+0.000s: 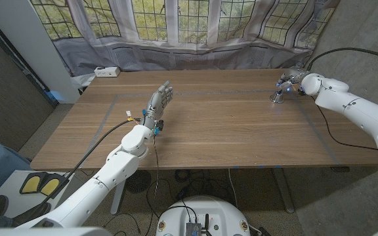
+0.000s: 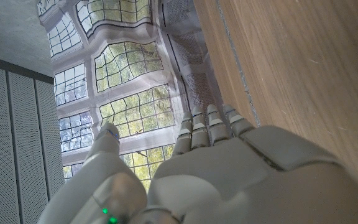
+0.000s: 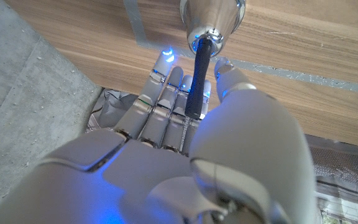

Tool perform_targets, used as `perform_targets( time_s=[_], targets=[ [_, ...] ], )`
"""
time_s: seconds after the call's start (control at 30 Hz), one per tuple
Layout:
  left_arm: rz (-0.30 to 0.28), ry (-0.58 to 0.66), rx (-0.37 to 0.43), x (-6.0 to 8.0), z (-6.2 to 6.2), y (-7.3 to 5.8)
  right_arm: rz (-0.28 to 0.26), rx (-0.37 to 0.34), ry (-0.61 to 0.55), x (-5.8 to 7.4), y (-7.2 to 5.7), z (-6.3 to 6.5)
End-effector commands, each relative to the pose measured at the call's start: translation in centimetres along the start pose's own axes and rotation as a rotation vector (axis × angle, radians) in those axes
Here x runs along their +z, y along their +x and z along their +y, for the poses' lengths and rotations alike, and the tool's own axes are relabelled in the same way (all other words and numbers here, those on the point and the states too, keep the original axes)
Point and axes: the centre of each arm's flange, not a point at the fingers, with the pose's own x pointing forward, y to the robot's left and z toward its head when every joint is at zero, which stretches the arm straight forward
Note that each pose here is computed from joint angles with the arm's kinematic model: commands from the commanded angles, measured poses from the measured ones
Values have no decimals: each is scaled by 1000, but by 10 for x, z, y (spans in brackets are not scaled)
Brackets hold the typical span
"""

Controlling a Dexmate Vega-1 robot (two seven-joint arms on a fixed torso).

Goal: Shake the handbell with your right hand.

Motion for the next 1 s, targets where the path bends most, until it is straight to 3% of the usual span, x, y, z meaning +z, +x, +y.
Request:
perform_targets(
  time_s=[0.03, 0.47, 1.0],
  targets=[
    [7, 1, -7, -1, 1, 2, 20, 40, -26, -1, -1, 1],
    [4, 0, -7, -1, 4, 3, 20, 35, -43, 4, -3, 0],
    [4, -6, -16, -3, 6, 2, 26, 30, -21, 9, -15, -8]
  ],
)
